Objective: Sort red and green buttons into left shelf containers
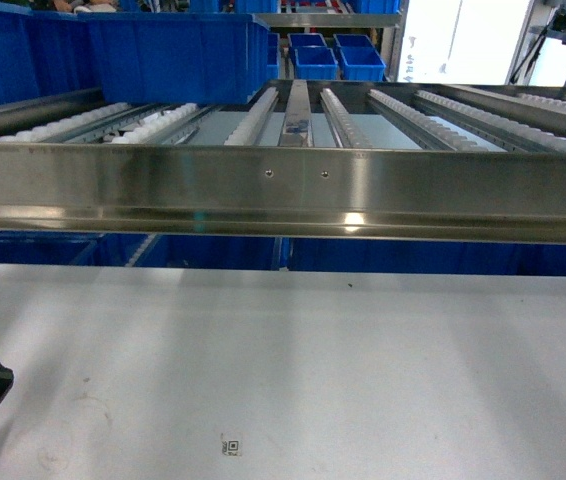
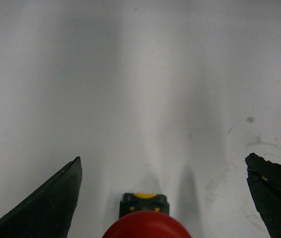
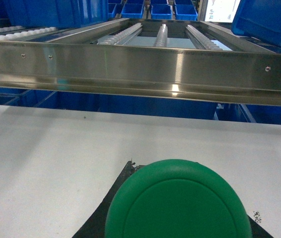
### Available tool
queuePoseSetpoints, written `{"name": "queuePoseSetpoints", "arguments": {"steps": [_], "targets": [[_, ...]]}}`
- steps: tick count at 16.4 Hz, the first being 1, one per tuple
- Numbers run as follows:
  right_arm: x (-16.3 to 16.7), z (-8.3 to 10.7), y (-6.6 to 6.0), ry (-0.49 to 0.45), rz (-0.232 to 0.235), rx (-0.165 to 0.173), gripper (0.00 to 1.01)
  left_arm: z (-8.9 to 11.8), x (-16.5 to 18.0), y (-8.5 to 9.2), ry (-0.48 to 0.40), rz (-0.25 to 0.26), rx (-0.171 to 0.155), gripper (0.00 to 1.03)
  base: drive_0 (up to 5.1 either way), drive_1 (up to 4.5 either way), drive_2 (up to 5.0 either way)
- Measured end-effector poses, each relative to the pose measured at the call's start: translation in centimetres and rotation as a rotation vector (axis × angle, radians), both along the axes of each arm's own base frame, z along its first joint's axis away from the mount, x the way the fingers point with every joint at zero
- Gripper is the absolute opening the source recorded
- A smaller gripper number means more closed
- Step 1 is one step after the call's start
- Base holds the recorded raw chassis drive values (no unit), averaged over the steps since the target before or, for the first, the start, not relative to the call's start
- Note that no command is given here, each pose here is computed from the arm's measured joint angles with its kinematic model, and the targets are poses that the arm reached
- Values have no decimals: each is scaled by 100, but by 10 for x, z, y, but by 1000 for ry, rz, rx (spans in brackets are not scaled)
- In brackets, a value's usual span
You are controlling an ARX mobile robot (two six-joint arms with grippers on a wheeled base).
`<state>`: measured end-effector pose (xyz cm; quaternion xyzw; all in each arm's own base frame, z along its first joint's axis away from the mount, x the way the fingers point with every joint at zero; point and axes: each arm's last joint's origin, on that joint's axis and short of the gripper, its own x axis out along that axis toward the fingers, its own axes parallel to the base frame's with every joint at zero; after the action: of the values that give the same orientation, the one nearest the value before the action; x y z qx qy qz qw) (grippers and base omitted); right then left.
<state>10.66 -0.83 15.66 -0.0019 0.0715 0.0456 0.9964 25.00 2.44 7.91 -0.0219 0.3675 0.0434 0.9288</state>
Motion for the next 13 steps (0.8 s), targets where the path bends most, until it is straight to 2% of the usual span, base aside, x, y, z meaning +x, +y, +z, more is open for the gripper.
{"name": "queuePoseSetpoints", "arguments": {"steps": [4,9,10,12,13], "targets": [[0,0,0,0,0,0,26,-9,-1,-7,52,5,39,98,0,0,0],[0,0,0,0,0,0,26,-16,-3,-11,85,14,9,98,0,0,0],[0,0,0,0,0,0,26,-18,-4,-10,93,20,3,92,0,0,0],[0,0,0,0,0,0,26,-19,-5,-9,89,26,-31,70,0,0,0],[0,0,0,0,0,0,26,-19,-5,-9,76,27,-38,59,0,0,0]]}}
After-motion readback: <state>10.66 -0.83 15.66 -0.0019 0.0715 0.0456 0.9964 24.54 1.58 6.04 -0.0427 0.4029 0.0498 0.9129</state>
